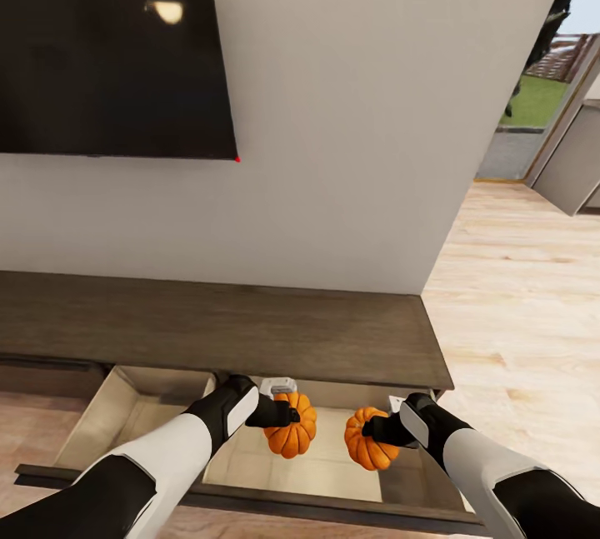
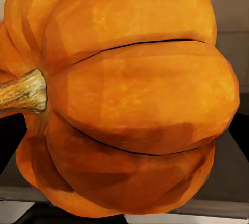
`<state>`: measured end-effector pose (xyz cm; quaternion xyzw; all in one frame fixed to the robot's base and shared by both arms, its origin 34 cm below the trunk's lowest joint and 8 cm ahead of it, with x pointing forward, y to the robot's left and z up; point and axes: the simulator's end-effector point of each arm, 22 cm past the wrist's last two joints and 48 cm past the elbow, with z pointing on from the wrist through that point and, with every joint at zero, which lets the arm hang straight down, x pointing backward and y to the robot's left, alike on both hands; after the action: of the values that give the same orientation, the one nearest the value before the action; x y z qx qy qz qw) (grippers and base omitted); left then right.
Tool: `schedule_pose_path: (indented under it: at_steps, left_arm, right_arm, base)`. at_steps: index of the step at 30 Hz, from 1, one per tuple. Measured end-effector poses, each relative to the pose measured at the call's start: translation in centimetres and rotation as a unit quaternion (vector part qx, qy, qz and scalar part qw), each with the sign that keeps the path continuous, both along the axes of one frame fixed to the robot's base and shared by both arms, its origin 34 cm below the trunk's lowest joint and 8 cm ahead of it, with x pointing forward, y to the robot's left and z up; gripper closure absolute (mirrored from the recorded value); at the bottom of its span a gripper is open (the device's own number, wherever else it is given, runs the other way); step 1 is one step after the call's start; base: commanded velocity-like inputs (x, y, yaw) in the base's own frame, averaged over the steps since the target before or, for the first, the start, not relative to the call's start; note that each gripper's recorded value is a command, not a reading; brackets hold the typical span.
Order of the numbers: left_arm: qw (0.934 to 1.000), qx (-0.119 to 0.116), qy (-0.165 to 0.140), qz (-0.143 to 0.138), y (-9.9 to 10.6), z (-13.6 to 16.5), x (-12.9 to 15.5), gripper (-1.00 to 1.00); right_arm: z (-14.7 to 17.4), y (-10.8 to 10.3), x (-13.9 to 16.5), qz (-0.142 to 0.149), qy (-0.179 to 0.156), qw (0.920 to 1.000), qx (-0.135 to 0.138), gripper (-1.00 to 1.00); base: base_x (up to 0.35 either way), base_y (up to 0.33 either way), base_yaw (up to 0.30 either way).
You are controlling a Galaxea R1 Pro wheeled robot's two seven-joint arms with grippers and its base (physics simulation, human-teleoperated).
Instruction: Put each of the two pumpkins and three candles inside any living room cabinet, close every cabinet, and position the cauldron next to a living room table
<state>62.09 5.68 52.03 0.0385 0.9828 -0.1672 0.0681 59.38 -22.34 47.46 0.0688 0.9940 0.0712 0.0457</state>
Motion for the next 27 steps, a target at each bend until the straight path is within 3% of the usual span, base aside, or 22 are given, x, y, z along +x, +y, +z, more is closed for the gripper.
schedule_pose_path:
  at_steps: [27]
  left_arm:
    - [0.9999,0.0,0.012,0.0,0.0,-6.2,-1.2,1.0]
  right_arm:
    - [-6.1,0.0,-1.3,-0.001,0.011,0.9999,0.001,1.0]
  base:
    - [0.0,0.0,0.0]
